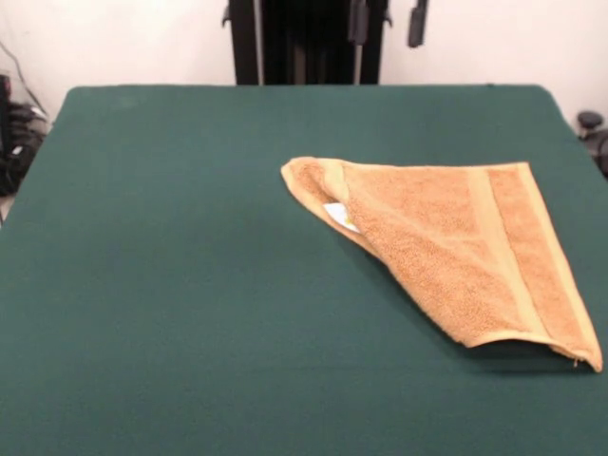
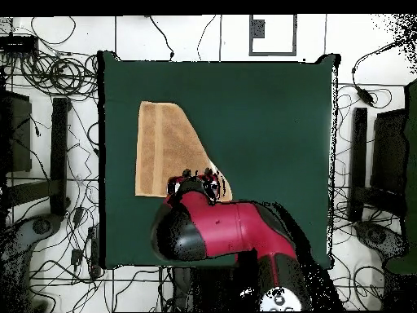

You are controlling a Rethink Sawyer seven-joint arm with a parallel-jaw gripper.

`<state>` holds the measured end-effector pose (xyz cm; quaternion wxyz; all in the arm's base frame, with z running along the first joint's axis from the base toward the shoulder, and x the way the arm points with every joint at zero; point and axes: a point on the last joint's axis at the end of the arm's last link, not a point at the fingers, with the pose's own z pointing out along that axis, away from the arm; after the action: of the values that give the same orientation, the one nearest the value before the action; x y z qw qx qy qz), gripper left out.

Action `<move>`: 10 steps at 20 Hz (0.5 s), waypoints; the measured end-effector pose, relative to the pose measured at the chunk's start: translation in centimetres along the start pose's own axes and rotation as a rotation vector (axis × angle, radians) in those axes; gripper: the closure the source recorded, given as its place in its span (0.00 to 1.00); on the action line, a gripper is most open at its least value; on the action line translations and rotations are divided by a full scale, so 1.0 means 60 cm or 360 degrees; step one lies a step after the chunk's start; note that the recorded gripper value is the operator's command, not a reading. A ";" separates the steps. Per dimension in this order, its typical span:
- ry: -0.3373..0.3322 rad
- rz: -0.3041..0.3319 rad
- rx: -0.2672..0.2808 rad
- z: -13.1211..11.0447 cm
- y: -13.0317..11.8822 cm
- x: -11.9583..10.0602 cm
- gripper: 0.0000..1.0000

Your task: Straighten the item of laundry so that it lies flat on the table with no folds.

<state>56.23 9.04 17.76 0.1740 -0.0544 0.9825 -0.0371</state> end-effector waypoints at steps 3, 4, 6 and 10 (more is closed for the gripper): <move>-0.0031 0.0027 0.0002 -0.002 -0.001 0.001 0.00; -0.0035 0.0052 0.0006 -0.004 -0.014 0.000 0.00; -0.0042 0.0109 0.0015 -0.007 -0.043 -0.003 0.00; -0.0075 0.0300 0.0042 -0.006 -0.152 -0.025 0.00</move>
<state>58.35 0.21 19.45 0.2004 0.0397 0.9784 -0.0324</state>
